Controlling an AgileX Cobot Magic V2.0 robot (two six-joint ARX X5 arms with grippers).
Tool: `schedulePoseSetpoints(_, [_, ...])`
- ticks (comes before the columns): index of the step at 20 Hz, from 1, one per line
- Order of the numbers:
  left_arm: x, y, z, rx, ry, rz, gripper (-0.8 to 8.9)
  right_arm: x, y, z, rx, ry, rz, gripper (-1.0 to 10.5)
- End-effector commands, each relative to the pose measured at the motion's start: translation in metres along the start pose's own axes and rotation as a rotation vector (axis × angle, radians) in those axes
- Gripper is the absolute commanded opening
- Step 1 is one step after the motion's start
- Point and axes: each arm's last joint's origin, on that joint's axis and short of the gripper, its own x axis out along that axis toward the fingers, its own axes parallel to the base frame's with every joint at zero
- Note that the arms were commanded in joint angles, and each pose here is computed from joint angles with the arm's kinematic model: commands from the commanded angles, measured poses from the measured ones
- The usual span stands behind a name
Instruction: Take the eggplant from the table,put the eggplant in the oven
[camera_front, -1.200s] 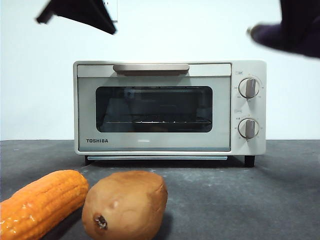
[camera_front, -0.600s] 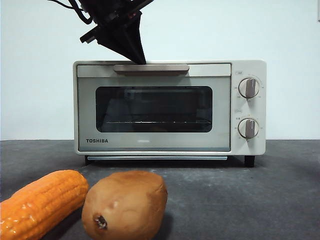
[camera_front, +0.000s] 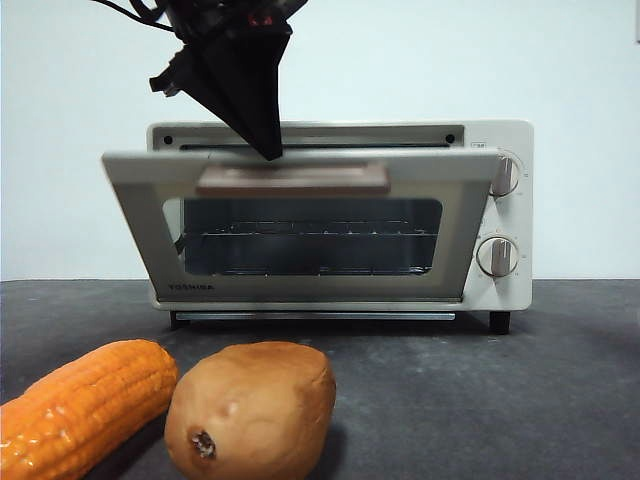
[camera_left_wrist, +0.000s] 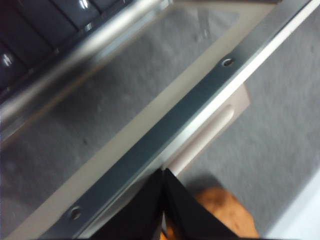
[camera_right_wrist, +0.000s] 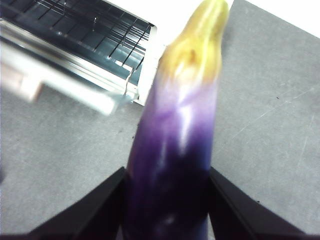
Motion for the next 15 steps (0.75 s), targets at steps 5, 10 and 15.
schedulePoseSetpoints(5, [-0.031, -0.024, -0.007, 0.067, -0.047, -0.017, 0.04, -0.003, 0.007, 0.007, -0.091, -0.038, 0.204, 1.3])
schedulePoseSetpoints(10, [-0.047, -0.010, -0.029, -0.015, -0.155, 0.088, 0.04, -0.001, 0.016, 0.015, -0.151, -0.087, 0.393, 1.3])
schedulePoseSetpoints(15, [-0.043, 0.017, -0.083, -0.198, -0.314, 0.181, 0.04, 0.025, 0.033, 0.025, -0.234, -0.052, 0.440, 1.3])
